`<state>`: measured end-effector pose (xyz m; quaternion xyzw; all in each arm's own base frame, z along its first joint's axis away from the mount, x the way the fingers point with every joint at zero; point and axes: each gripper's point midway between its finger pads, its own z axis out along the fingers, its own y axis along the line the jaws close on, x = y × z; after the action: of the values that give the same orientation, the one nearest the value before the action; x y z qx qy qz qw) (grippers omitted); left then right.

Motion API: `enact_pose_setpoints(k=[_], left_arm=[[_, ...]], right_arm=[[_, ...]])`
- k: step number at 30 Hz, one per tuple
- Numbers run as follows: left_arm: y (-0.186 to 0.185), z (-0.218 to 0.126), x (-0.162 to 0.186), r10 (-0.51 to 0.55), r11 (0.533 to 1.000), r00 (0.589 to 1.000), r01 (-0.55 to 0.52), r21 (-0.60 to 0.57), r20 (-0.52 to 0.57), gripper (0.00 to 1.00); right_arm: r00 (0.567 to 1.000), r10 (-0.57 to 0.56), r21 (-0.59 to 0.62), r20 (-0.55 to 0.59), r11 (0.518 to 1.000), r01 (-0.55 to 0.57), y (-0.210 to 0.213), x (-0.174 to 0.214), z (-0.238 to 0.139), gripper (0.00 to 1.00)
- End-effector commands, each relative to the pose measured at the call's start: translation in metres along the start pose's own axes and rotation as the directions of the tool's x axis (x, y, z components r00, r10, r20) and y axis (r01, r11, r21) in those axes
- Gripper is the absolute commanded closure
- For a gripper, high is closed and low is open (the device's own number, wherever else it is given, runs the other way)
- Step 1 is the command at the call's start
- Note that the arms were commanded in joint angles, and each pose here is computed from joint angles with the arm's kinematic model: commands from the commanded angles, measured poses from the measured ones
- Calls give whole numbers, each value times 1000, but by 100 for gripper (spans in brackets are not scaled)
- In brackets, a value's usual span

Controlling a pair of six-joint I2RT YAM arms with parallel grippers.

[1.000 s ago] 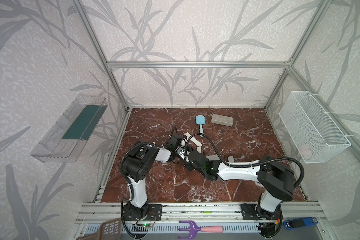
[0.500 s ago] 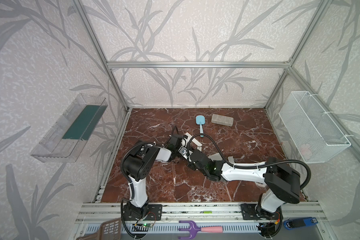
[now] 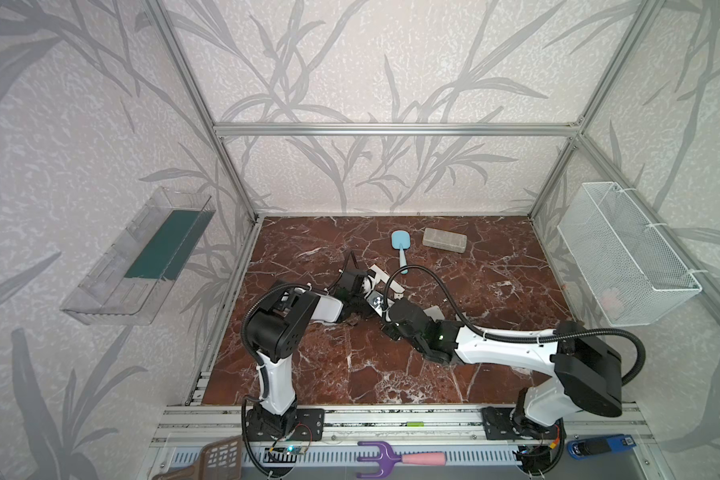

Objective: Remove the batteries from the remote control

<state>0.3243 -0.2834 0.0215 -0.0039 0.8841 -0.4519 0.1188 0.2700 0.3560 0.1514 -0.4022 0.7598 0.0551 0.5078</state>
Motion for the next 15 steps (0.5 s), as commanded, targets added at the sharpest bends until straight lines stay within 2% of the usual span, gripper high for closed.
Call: enact_pose_setpoints(k=[1,8,10,15], left_arm=[[95,-2,74,-214,927,967,157,-340,-135,79],[94,-1,74,-211,929,967,154,-337,-141,79],[95,-1,75,-212,928,967,153,-338,-143,79],[97,0,77,-216,928,965,156,-340,-147,79]], right_arm=[[992,112,-41,53,993,-110,-4,-16,-1,100],[987,154,-96,51,984,-149,5,-15,18,100],[983,176,-79,45,982,-172,-7,-12,26,100],[982,184,-84,34,980,-180,-6,-7,37,100]])
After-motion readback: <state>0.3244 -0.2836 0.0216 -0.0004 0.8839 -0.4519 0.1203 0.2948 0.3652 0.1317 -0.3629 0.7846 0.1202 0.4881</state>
